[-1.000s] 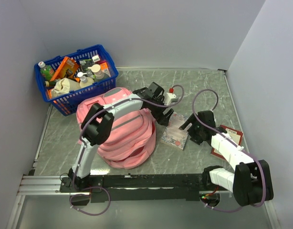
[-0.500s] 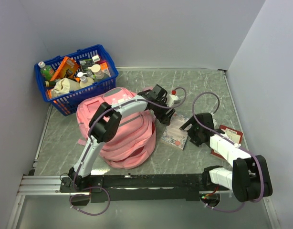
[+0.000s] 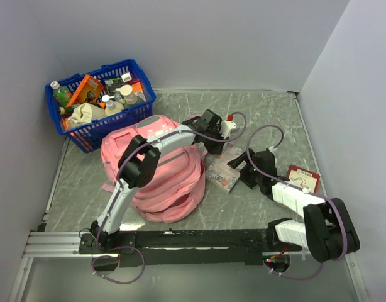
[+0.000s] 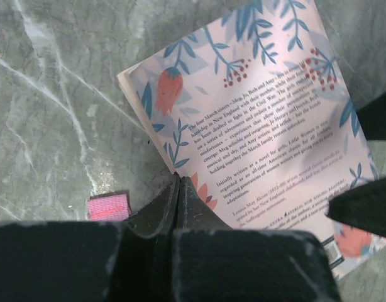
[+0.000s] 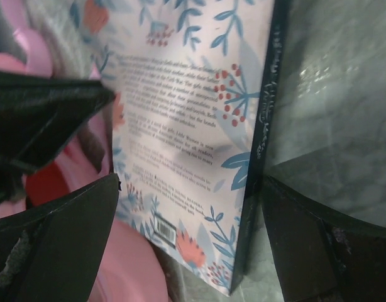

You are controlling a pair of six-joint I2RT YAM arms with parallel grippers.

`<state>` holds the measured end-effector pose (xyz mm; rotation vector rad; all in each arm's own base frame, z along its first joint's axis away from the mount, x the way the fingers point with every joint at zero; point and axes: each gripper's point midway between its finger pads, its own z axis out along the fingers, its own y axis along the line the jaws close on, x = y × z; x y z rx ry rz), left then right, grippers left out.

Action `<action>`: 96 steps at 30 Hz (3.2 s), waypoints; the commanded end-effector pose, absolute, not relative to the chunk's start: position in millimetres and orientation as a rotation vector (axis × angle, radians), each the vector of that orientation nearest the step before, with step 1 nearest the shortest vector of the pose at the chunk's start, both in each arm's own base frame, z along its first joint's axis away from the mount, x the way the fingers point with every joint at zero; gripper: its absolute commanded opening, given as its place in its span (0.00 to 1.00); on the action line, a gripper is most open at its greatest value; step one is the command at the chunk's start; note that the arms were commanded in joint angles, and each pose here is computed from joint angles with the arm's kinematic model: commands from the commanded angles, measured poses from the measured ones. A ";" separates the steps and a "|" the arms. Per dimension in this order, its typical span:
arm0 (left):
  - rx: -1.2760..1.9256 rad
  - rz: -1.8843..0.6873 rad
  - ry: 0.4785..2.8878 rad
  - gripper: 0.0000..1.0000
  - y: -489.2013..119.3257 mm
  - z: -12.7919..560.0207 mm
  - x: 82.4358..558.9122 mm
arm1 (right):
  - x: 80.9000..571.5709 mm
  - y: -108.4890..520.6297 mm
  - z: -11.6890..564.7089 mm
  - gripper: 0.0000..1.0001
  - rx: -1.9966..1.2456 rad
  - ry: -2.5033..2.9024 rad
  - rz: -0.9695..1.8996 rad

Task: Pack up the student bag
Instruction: Pick up the book from the center of the board.

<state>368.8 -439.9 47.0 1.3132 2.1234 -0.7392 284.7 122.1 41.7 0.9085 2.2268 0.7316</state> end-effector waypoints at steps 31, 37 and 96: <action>1.411 -1.061 2.277 0.01 -460.7 9.3 284.6 | 303.0 157.9 225.4 0.95 0.372 1.611 1.105; 1.396 -1.098 2.290 0.01 -462.9 14.2 283.1 | 307.5 153.4 203.2 0.95 0.447 1.656 1.077; 1.220 -0.478 1.893 0.93 -271.1 284.2 314.8 | 284.6 105.3 101.1 0.53 0.385 2.574 0.027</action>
